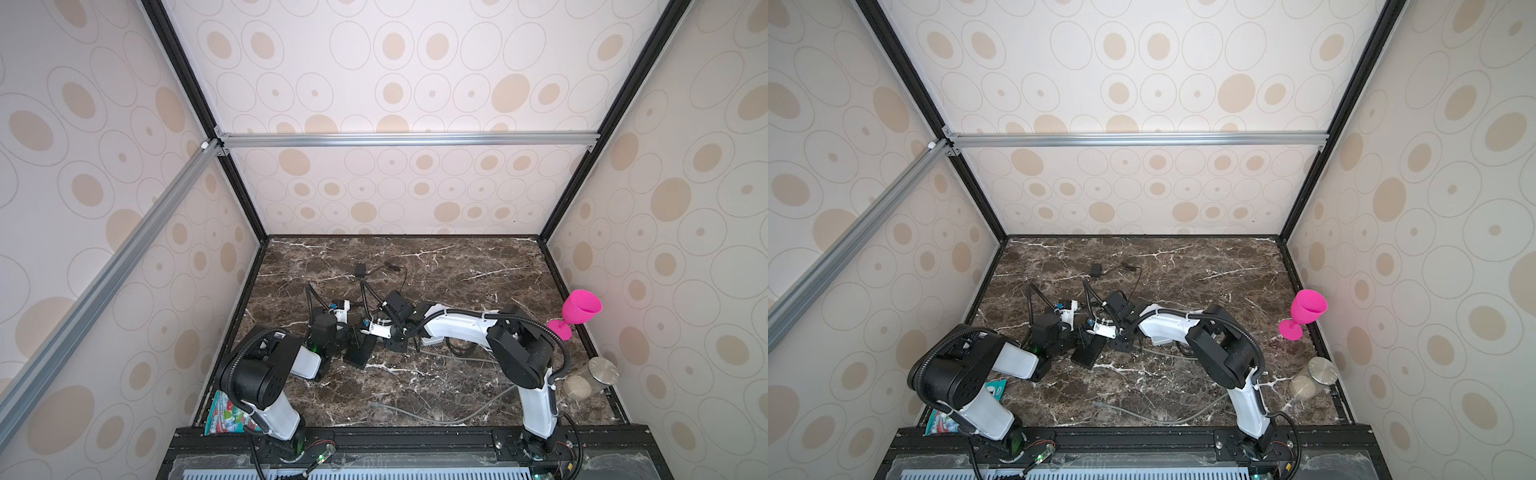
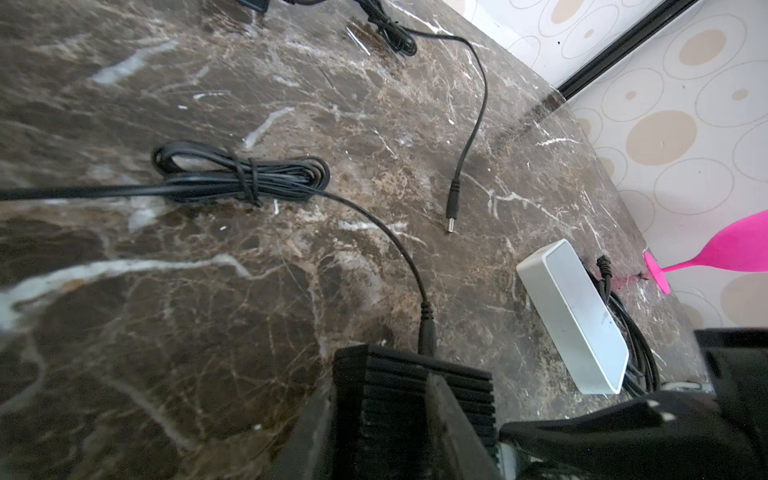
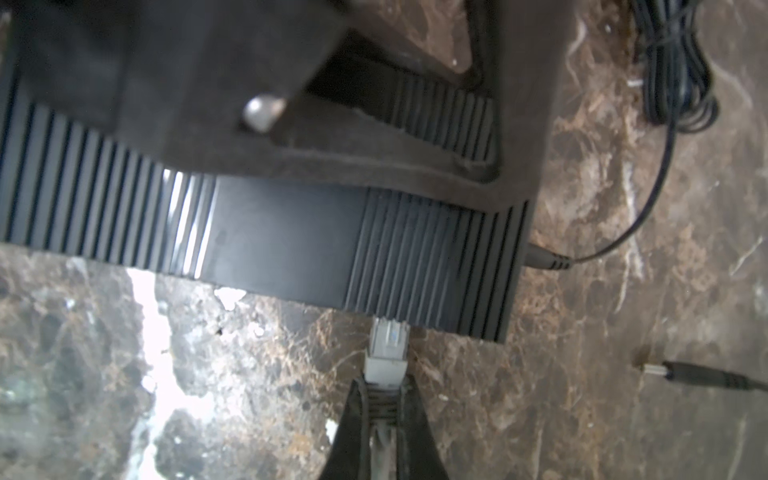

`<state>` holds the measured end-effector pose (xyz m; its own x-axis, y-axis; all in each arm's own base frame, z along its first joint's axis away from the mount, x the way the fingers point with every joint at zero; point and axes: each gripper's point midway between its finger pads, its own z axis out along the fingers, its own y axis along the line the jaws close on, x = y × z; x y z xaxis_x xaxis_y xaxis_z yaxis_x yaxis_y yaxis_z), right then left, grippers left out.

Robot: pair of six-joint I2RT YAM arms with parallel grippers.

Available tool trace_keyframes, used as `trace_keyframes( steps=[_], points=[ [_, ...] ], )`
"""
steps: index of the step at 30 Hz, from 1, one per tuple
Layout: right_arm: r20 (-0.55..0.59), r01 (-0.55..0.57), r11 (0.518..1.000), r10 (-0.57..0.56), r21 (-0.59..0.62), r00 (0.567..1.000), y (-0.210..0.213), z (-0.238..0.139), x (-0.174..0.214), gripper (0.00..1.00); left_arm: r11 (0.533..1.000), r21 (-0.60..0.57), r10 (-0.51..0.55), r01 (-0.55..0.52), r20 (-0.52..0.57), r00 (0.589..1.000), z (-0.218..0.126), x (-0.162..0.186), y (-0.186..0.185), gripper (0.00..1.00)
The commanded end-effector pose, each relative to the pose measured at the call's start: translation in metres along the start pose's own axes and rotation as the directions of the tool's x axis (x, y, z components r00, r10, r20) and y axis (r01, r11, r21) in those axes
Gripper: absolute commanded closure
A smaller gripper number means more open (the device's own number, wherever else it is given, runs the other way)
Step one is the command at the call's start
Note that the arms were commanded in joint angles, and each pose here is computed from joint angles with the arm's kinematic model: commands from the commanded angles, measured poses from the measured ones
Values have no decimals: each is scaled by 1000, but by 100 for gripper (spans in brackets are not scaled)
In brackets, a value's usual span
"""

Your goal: Insert the plug into the switch port

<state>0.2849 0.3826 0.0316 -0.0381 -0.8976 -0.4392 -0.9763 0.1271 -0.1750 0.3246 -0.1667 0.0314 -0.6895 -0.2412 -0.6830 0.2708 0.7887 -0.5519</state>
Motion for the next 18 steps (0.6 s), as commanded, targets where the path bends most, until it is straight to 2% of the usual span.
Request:
trace_keyframes(
  steps=[1,4,7,11,13,16,18],
  points=[
    [365,212,961,-263,175,893,-15,-40,-99,100,996,62,-40,60,-290,956,-8,77,-9,66],
    [370,245,954,-293,171,881,3,-42,-96,100,996,64,-37,58,-291,956,-8,76,-10,65],
    [398,203,963,-260,180,880,4,-46,-97,100,996,63,-36,56,-291,956,-8,76,-10,66],
    [404,50,977,-133,209,905,-29,-46,-97,100,996,64,-33,54,-291,956,-8,77,-10,65],
    [395,-28,988,-36,155,918,-45,-43,-95,100,997,64,-33,54,-291,956,-8,76,-10,65],
    [424,-47,995,4,92,906,-43,-50,-103,100,996,67,-29,51,-292,956,-7,77,-11,65],
    [472,-47,997,9,68,881,-38,-63,-114,100,996,71,-26,49,-296,955,-7,78,-12,65]
  ],
)
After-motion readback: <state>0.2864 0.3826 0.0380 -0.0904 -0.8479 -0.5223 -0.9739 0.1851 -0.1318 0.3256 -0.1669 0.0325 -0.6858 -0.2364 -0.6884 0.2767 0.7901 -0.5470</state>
